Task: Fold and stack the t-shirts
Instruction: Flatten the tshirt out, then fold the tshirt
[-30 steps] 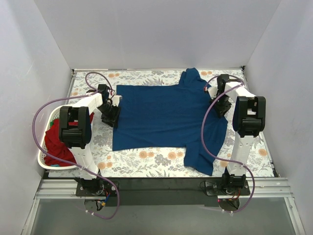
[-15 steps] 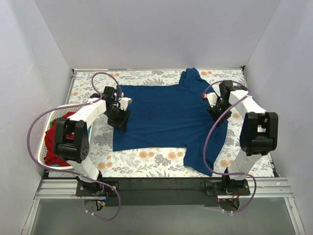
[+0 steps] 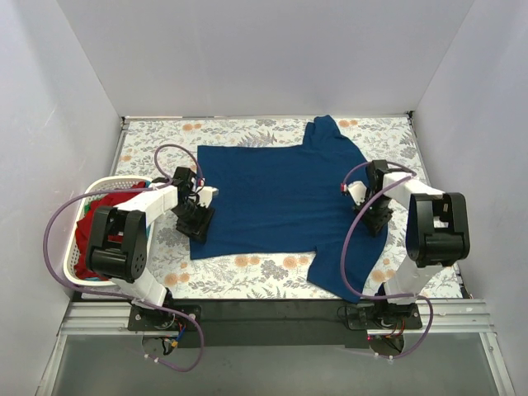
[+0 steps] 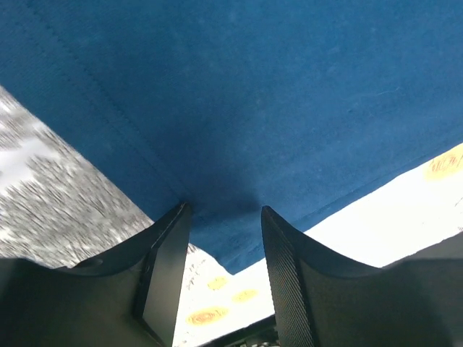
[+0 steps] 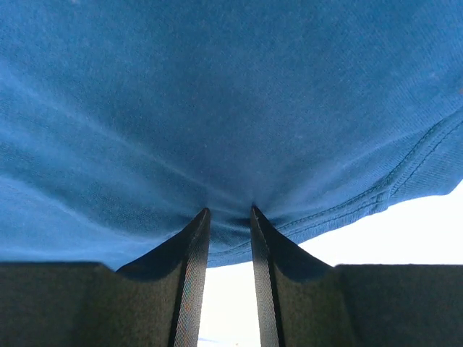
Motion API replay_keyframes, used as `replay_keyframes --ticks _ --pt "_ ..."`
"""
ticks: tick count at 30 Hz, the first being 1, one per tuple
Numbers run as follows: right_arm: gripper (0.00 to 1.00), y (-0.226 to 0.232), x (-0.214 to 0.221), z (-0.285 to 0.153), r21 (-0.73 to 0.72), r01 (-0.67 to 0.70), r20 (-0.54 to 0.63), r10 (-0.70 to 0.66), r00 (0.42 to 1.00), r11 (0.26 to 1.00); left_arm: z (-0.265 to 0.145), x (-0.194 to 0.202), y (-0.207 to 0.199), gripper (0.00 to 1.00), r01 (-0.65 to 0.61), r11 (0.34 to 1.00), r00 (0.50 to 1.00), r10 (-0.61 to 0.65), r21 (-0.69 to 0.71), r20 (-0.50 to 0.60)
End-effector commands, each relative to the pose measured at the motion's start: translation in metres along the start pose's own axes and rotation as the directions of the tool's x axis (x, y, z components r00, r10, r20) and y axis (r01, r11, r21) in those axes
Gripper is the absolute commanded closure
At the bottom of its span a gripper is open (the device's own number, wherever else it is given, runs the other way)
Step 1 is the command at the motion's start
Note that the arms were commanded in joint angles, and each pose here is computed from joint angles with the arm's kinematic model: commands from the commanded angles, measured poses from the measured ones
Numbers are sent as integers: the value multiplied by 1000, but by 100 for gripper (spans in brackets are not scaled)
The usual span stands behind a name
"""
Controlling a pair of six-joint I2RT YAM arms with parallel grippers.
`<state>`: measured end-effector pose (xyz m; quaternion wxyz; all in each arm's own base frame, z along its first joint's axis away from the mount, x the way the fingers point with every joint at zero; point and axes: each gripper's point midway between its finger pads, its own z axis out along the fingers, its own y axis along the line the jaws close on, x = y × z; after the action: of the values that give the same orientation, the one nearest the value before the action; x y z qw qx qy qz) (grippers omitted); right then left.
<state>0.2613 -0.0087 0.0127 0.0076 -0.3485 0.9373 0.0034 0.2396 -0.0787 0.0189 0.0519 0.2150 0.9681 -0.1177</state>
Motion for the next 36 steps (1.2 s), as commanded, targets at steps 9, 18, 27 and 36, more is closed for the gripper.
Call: replay_keyframes --ticks 9,18,27,36 --pt "54 23 -34 -69 -158 43 190 -12 982 987 -54 -26 -18 54 -44 997 997 41 56 58" --pt "59 -35 -80 -34 -97 -31 119 42 992 995 -23 -66 -4 54 6 998 998 -10 63 69" --pt "61 -81 -94 6 15 -98 72 97 993 995 19 -62 19 55 45 999 999 -45 -6 22" --pt "58 -144 -155 3 121 -149 176 126 976 981 48 -115 58 55 76 996 996 -74 -38 49"
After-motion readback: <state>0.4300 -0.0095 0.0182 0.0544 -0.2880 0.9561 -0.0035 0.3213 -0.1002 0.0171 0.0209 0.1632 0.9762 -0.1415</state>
